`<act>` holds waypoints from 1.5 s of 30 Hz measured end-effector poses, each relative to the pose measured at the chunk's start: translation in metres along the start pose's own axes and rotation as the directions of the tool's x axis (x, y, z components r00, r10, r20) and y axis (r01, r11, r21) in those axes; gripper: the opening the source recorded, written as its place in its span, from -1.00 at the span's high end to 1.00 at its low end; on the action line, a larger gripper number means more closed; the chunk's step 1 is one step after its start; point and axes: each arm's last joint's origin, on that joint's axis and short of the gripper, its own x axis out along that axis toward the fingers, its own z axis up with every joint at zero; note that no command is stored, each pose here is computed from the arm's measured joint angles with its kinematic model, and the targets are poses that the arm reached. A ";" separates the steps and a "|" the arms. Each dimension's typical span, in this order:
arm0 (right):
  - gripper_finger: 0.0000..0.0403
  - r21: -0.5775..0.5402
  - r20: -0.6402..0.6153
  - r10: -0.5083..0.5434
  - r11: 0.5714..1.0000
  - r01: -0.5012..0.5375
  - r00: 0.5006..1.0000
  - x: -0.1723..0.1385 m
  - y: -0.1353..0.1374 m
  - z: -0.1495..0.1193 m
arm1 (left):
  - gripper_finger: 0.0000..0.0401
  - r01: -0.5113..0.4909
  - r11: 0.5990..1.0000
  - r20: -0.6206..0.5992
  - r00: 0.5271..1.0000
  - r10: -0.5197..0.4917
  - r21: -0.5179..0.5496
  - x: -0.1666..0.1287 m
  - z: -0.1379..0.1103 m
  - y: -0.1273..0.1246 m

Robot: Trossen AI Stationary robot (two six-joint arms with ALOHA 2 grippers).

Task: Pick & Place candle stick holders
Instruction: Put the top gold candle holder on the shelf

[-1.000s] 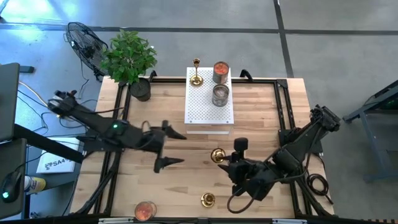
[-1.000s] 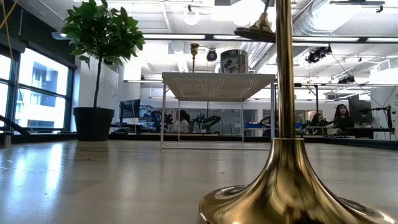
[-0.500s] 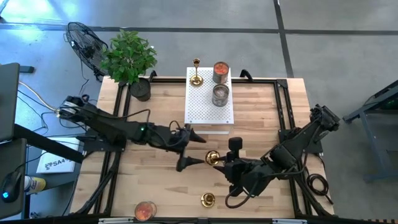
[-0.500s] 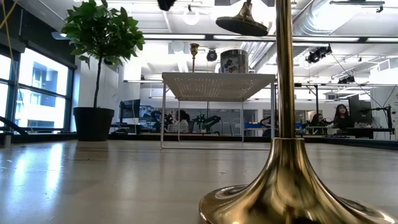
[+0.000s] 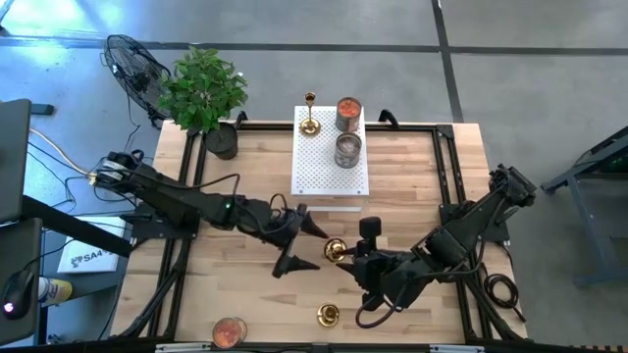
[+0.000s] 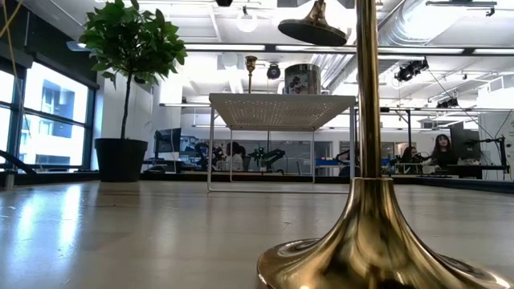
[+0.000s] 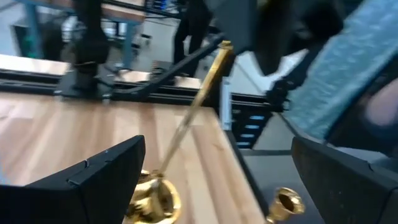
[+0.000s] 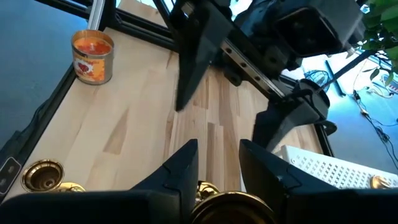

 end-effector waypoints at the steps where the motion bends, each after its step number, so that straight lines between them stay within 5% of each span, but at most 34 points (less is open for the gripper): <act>1: 0.48 -0.005 0.000 0.001 1.000 -0.001 1.000 0.000 0.000 0.000 | -0.98 0.007 1.000 0.004 1.000 -0.007 0.001 0.000 0.000 0.000; 4: 0.48 -0.011 0.001 0.005 1.000 -0.005 1.000 0.000 0.000 0.000 | -0.98 0.020 1.000 0.037 0.999 -0.019 -0.018 0.005 0.000 0.000; 8: 0.48 -0.020 0.016 0.011 1.000 -0.011 1.000 0.001 0.001 0.002 | -0.98 0.080 0.980 0.135 0.989 -0.055 -0.184 0.017 0.002 0.006; 15: 0.48 -0.020 0.035 0.027 0.999 -0.026 0.999 0.001 0.001 0.004 | -0.98 0.115 0.974 0.167 0.983 -0.083 -0.196 0.035 -0.008 0.023; 26: 0.48 -0.037 0.046 0.025 0.999 -0.023 0.999 0.003 -0.001 0.006 | -0.98 0.281 0.950 0.122 0.947 -0.297 0.133 0.036 -0.012 0.008; 40: 0.48 -0.037 0.089 0.076 0.997 -0.073 0.993 0.009 -0.008 0.012 | -0.98 0.117 0.991 0.169 0.977 -0.127 0.072 0.037 -0.011 0.013; 45: 0.48 -0.047 0.097 0.074 0.996 -0.070 0.993 0.010 -0.009 0.013 | -0.98 0.132 0.991 0.181 0.975 -0.131 0.007 0.036 -0.010 0.012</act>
